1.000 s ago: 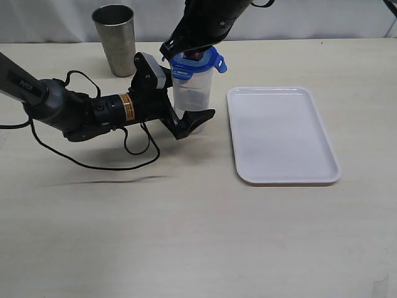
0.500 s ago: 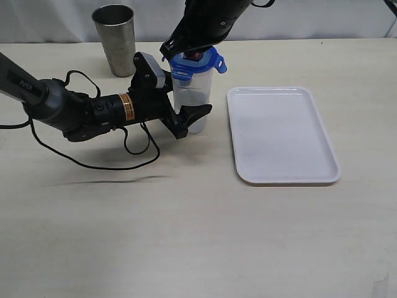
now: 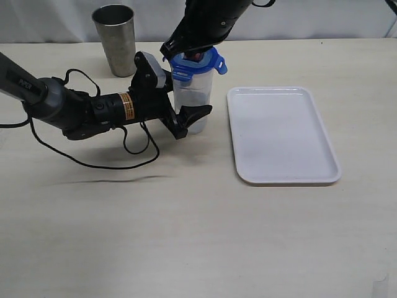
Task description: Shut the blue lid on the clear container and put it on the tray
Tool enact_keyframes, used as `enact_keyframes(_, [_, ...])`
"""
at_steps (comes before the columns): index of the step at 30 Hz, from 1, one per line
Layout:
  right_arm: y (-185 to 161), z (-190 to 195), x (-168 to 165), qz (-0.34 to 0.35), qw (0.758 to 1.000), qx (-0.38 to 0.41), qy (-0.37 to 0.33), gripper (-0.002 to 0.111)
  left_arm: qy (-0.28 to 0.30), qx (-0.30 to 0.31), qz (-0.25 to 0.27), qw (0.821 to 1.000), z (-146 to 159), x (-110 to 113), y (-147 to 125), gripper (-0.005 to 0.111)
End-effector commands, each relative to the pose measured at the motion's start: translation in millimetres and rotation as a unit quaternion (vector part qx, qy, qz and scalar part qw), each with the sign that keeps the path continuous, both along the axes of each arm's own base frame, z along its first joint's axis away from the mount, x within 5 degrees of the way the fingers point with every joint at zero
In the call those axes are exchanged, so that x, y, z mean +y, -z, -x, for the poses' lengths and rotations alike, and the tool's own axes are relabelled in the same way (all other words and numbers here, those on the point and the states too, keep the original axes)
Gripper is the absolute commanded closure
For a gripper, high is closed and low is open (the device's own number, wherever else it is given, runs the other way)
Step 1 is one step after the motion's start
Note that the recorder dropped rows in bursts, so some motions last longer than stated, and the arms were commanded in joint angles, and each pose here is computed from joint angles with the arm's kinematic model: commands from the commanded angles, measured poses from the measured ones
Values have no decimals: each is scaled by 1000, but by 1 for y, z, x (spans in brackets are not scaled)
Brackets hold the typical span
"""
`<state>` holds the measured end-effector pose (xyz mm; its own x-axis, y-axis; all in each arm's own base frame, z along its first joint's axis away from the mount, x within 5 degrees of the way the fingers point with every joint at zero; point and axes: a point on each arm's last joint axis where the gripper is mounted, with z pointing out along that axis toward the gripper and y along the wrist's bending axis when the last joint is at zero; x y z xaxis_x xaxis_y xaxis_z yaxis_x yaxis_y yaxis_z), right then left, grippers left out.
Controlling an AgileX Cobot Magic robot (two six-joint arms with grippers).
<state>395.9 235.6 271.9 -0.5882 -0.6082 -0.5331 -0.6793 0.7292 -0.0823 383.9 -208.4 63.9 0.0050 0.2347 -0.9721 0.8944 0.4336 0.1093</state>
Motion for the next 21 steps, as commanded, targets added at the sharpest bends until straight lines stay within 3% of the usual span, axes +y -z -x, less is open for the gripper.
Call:
enact_keyframes(1, [12,3,-2,21,999,30,-3,102,2,4,-27,1000,1,1,5,107])
enact_keyframes(9, [-7,7,-5,13,1000,4,-13,101,-4,7,-26,1000,-2,5,5,107])
enact_keyframes(16, [-36,17,-9,-8,999,-23,-24,69,-6,13,-22,1000,-2,5,5,107])
enact_keyframes(21, [-42,28,-7,1,998,-11,-65,64,-6,14,-22,1000,-2,5,5,107])
